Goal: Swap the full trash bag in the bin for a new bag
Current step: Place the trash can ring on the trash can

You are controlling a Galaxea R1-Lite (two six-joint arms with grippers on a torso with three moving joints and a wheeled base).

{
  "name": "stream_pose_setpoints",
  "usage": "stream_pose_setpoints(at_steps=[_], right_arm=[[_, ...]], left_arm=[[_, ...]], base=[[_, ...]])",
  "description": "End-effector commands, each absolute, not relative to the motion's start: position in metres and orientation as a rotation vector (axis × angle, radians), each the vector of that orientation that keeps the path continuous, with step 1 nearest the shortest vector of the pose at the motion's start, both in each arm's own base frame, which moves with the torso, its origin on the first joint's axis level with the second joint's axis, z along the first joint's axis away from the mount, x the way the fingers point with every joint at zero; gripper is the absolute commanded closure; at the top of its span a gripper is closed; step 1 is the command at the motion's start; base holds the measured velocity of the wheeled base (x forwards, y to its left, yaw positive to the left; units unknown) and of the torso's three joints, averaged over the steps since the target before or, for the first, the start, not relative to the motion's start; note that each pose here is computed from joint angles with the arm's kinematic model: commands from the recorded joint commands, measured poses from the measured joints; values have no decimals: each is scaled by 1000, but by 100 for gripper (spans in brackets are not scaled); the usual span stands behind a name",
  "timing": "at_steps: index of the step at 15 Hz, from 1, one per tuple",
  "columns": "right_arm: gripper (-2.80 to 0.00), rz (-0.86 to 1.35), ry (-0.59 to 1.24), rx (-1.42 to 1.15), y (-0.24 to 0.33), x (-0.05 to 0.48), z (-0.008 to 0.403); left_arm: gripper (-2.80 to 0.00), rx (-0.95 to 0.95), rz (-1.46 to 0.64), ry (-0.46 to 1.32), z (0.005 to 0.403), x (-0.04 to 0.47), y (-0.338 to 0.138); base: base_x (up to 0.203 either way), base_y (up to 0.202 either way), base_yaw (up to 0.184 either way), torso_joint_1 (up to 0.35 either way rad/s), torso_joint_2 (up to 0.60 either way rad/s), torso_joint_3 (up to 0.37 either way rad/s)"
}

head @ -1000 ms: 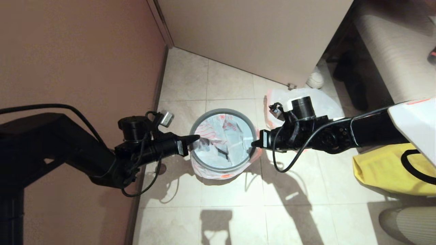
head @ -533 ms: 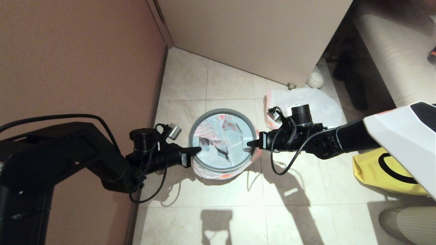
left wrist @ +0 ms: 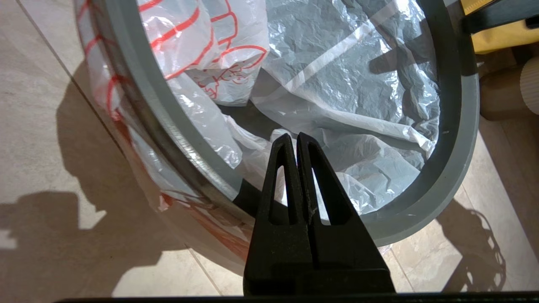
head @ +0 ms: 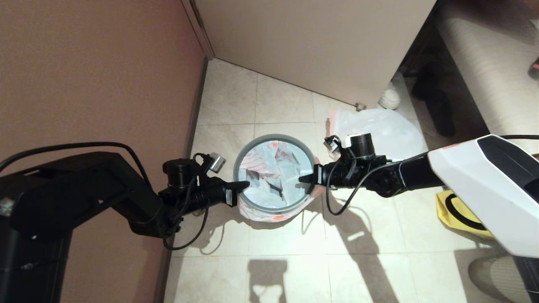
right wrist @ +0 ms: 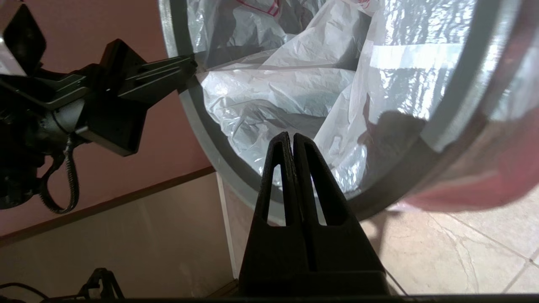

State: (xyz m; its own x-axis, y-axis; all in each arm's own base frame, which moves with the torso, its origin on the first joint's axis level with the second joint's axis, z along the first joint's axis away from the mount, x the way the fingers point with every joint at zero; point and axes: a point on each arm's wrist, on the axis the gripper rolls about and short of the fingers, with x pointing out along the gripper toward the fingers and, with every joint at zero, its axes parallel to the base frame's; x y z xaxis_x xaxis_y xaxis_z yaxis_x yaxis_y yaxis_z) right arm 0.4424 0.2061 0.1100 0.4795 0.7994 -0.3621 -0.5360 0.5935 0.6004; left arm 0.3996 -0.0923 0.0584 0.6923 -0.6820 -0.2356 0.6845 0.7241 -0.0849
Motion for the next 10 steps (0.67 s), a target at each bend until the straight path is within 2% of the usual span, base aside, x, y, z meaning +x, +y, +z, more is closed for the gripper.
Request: stream_pose_setpoints(at_steps=[1,5,10], right_arm=[[0,847,705,443,214,452,85],[0,832,731,455,217,466,67],[0,833,717,455,217,468,70]], left_arm=[[0,9,-764,255,56,403,-93],[0,10,-764,250,57,404,-93],[0,11,-751,260,51,406,-93]], base=[[0,0,0,0,0,0],[0,0,0,0,0,0],[0,0,0,0,0,0]])
